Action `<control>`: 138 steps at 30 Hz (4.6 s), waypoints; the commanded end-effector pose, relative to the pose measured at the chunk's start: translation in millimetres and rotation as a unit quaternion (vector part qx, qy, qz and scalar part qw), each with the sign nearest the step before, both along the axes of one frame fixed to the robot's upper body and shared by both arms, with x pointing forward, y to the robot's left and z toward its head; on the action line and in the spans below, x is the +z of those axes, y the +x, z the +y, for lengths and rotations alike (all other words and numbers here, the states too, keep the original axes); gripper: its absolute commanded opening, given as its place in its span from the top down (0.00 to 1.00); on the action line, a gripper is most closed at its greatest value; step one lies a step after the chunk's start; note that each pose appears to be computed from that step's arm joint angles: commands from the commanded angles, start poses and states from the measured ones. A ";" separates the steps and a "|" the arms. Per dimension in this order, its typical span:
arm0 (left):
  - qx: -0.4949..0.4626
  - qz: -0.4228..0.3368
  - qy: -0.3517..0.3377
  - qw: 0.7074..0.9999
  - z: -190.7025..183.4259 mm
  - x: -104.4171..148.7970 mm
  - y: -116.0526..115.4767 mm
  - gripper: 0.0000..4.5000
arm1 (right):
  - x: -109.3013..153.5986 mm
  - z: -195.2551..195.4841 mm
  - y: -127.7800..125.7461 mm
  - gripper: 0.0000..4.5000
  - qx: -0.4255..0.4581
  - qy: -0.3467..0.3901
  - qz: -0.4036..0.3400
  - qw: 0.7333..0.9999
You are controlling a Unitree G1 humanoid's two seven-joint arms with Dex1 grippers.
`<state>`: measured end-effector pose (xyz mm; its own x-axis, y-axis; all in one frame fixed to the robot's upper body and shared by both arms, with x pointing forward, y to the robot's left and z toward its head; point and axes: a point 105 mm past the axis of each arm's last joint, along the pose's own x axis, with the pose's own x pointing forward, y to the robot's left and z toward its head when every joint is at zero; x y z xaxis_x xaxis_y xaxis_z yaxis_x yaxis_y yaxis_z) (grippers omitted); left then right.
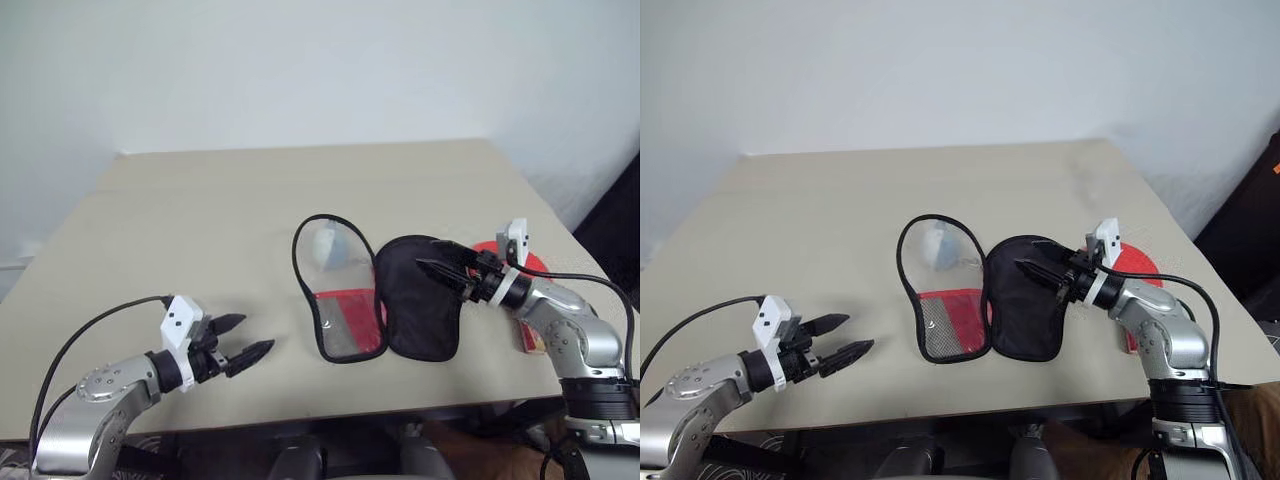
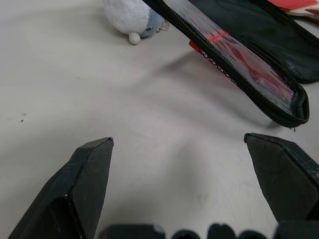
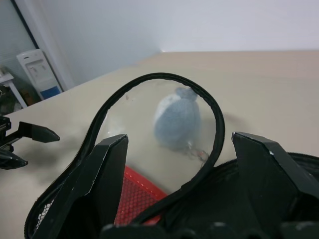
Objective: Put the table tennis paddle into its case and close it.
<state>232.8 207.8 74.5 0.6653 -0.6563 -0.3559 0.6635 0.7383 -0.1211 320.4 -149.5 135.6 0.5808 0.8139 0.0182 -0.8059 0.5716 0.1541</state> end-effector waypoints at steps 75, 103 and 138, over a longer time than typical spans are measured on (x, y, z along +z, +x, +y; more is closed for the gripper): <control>-0.183 0.000 -0.025 0.983 -41.2 -30.4 24.9 0.00 | -12.6 -105.5 -15.8 0.74 -0.439 -0.035 0.129 0.889; -0.202 -0.001 -0.021 0.979 -46.9 -29.4 28.3 0.00 | -54.7 21.1 -45.6 0.74 -0.333 -0.001 0.262 0.906; -0.202 0.002 -0.021 0.979 -56.2 -17.8 30.2 0.00 | -66.4 6.0 -52.0 0.46 -0.376 -0.021 0.263 0.888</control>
<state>258.9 155.7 43.9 0.3484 -0.8703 -0.3481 0.8823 0.4299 -0.1918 264.1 -139.8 59.9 0.8547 0.2114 -0.4741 -0.0209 0.9266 0.3754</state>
